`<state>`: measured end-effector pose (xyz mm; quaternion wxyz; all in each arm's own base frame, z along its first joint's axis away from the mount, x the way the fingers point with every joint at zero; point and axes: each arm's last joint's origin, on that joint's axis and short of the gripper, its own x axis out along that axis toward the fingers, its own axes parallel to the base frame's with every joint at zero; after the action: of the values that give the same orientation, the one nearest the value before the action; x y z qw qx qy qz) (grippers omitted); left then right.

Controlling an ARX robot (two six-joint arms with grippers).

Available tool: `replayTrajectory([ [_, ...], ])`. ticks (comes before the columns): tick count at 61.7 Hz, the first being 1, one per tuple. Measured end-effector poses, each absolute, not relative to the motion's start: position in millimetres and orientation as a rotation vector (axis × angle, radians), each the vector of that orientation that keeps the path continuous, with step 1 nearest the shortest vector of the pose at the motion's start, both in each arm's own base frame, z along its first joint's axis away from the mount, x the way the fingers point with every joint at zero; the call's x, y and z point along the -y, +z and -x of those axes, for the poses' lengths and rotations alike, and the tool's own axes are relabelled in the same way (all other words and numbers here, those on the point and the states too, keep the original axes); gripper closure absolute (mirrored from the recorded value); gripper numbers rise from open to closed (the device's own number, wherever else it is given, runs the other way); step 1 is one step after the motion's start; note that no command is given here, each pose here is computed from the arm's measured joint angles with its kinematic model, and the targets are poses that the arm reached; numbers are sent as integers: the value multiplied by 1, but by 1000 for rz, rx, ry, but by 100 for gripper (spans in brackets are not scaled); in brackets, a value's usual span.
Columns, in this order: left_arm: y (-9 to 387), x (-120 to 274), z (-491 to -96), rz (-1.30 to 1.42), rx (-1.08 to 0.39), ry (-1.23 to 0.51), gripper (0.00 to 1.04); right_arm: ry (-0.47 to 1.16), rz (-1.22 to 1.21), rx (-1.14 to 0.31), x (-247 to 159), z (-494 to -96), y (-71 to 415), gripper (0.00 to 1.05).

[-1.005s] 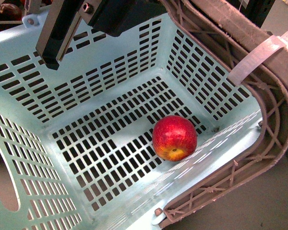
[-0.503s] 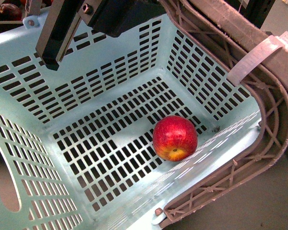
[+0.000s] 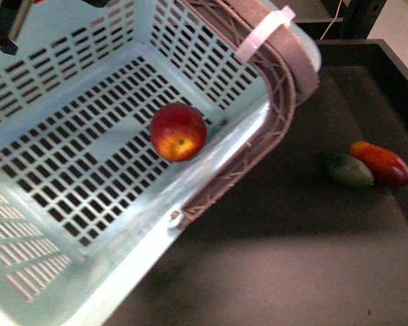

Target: Pick apple with right arm and hold basket with left

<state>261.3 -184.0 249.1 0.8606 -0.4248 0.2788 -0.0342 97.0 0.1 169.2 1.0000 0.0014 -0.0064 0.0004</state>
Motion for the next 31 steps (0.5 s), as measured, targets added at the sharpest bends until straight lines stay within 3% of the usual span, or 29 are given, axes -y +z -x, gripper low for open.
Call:
replayTrajectory([
  [12, 248, 146, -268, 1062, -558, 30, 88, 1, -3, 13, 0, -97, 169, 9],
  [31, 229, 24, -286, 1345, -351, 386, 88, 1, -3, 13, 0, -97, 169, 9],
])
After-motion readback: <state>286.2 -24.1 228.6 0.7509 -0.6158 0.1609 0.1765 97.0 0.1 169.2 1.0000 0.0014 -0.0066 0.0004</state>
